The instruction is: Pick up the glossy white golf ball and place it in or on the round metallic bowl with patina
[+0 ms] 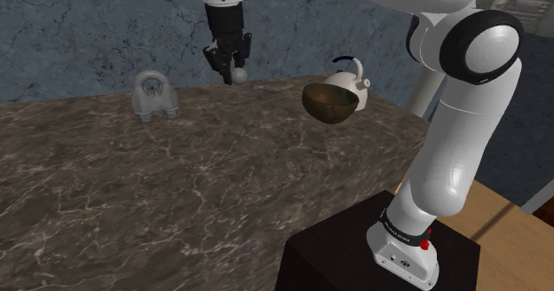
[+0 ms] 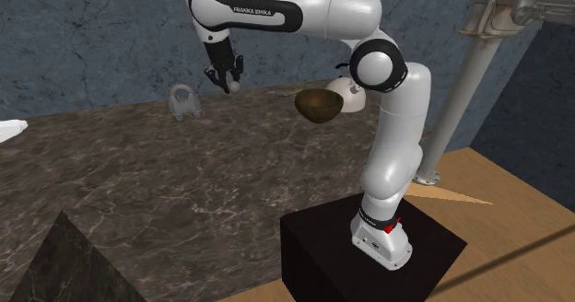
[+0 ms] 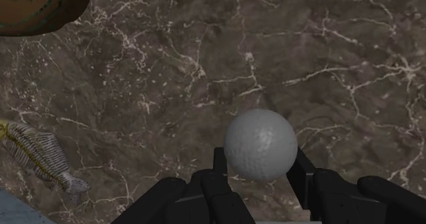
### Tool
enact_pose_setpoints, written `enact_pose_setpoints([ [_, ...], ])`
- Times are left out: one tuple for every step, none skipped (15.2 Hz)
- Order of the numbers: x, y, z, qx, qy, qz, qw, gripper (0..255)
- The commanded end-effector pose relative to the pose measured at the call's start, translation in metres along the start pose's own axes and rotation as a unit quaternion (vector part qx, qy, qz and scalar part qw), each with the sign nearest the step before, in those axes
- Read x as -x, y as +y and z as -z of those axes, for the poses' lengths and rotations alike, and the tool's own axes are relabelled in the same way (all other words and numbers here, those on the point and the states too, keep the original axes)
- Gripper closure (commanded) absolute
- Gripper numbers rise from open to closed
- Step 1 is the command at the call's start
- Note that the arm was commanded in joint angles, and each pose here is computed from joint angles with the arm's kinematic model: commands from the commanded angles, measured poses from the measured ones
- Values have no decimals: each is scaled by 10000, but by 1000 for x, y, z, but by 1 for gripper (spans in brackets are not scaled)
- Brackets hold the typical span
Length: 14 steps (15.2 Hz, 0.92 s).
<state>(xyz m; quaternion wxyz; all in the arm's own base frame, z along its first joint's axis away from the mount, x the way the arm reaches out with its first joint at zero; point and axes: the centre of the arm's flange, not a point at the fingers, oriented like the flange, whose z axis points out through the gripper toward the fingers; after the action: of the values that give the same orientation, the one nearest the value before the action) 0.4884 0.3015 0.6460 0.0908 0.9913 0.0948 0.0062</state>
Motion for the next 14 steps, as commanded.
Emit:
enact_pose_setpoints([
  [1, 3, 10, 1, -3, 0, 10000, 255],
  [1, 4, 15, 1, -3, 0, 10000, 255],
  [1, 4, 16, 1, -3, 0, 10000, 255],
  [8, 15, 14, 1, -3, 0, 10000, 255],
  [15, 26, 12, 1, -3, 0, 10000, 255],
  [22, 36, 10, 1, -3, 0, 10000, 255],
  [29, 47, 8, 1, -3, 0, 10000, 255],
  [37, 58, 6, 1, -3, 0, 10000, 255],
  [44, 69, 4, 1, -3, 0, 10000, 255],
  [51, 80, 2, 1, -3, 0, 10000, 255],
  [58, 91, 0, 1, -3, 0, 10000, 255],
  [65, 102, -2, 1, -3, 0, 10000, 255],
  [73, 113, -4, 1, -3, 0, 10000, 255],
  [80, 124, -6, 1, -3, 0, 10000, 255],
])
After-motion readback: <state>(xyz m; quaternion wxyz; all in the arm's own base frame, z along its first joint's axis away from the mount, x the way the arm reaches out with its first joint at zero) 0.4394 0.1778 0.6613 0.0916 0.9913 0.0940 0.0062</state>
